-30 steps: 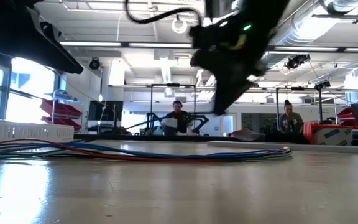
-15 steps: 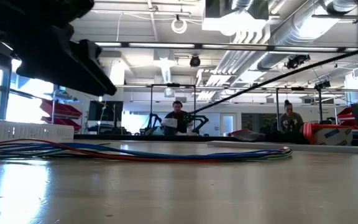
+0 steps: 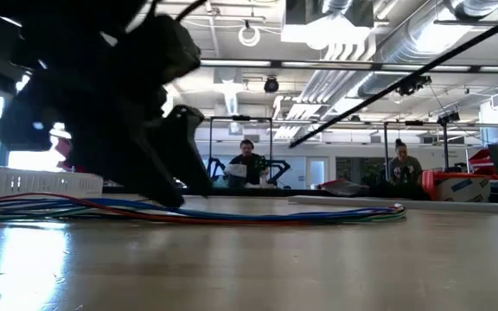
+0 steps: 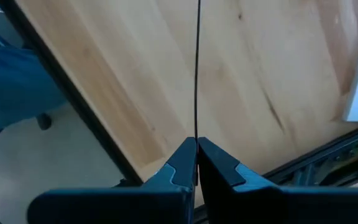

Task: Ziptie cables
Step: Wrap the zip tie on the cable

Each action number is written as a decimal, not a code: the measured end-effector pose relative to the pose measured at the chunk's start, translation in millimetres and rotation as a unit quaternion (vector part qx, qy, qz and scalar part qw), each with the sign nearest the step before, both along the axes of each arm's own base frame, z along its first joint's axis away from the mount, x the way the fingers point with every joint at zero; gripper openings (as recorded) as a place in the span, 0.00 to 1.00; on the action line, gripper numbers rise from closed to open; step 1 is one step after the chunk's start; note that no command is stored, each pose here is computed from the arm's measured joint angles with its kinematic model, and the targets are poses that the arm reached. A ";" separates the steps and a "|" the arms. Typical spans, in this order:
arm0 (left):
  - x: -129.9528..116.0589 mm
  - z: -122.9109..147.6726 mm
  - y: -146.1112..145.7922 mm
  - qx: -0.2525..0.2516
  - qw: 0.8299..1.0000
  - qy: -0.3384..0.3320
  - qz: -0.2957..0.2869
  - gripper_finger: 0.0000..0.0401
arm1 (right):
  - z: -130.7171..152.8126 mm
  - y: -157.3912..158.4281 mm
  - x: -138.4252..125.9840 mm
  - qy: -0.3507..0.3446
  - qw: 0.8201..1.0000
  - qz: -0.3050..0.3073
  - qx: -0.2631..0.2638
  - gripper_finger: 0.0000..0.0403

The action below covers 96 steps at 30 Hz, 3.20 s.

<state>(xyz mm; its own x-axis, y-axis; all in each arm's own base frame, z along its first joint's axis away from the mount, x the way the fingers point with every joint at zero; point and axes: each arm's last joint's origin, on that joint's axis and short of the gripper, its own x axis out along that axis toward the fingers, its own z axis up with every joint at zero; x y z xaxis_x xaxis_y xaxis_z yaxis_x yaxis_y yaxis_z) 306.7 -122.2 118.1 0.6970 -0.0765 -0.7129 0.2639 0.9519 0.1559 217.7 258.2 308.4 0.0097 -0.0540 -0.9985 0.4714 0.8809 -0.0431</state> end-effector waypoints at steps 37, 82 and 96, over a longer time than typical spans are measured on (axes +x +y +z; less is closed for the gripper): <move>57.1 28.1 27.3 -0.053 0.990 0.062 0.115 0.00 | -42.1 36.1 35.8 0.091 0.995 0.016 0.040 0.00; 47.7 21.3 4.6 -0.025 0.995 0.032 0.088 0.26 | -134.0 -45.2 152.5 0.063 0.984 -0.157 -0.057 0.00; 47.2 20.6 4.5 0.020 0.996 0.023 0.088 0.25 | -133.5 -25.8 157.9 -0.075 0.988 -0.071 -0.116 0.12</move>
<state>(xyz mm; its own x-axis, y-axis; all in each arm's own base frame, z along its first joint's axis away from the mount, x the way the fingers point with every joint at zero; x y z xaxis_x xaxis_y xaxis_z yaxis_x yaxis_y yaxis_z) 353.9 -117.6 138.7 0.6637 0.0729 -0.7444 0.1005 0.9775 0.1854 375.6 232.4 174.9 0.1331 -0.2918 -0.9472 0.6051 0.7808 -0.1555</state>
